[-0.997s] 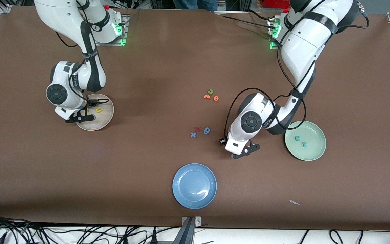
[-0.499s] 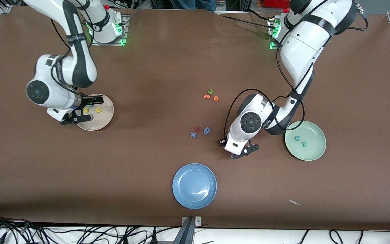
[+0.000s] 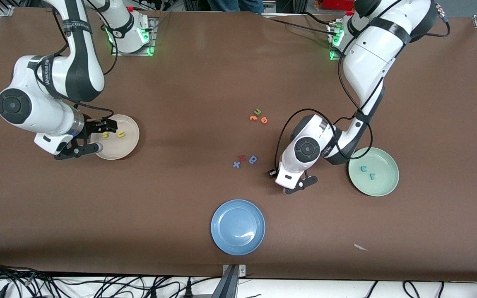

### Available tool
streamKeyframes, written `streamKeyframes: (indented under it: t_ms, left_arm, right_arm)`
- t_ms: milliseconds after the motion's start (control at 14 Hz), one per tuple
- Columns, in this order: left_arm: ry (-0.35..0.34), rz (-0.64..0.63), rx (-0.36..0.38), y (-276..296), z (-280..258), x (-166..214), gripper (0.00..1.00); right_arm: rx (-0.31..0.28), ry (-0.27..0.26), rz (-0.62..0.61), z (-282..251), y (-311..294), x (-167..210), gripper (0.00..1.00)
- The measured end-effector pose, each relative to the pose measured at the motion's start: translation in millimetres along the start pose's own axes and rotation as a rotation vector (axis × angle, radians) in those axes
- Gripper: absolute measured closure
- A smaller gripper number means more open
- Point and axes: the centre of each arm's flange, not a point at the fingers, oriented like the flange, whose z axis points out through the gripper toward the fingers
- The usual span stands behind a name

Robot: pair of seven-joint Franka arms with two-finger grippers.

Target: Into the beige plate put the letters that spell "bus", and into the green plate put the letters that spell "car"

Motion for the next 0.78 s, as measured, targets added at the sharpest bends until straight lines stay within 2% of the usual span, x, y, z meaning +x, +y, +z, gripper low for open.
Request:
streamKeyframes:
  t_ms: [142, 427, 784]
  left_arm:
    - [0.0, -0.001, 0.001, 0, 0, 0, 0.52]
    - [0.0, -0.003, 0.001, 0, -1, 0, 0.58]
    - [0.001, -0.004, 0.001, 0, -1, 0, 0.62]
  right_arm:
    - [-0.031, 0.012, -0.018, -12, -4, 4, 0.0]
    - [-0.047, 0.022, -0.039, -21, -15, 9, 0.0]
    - [-0.034, -0.017, -0.04, -48, -17, 4, 0.0]
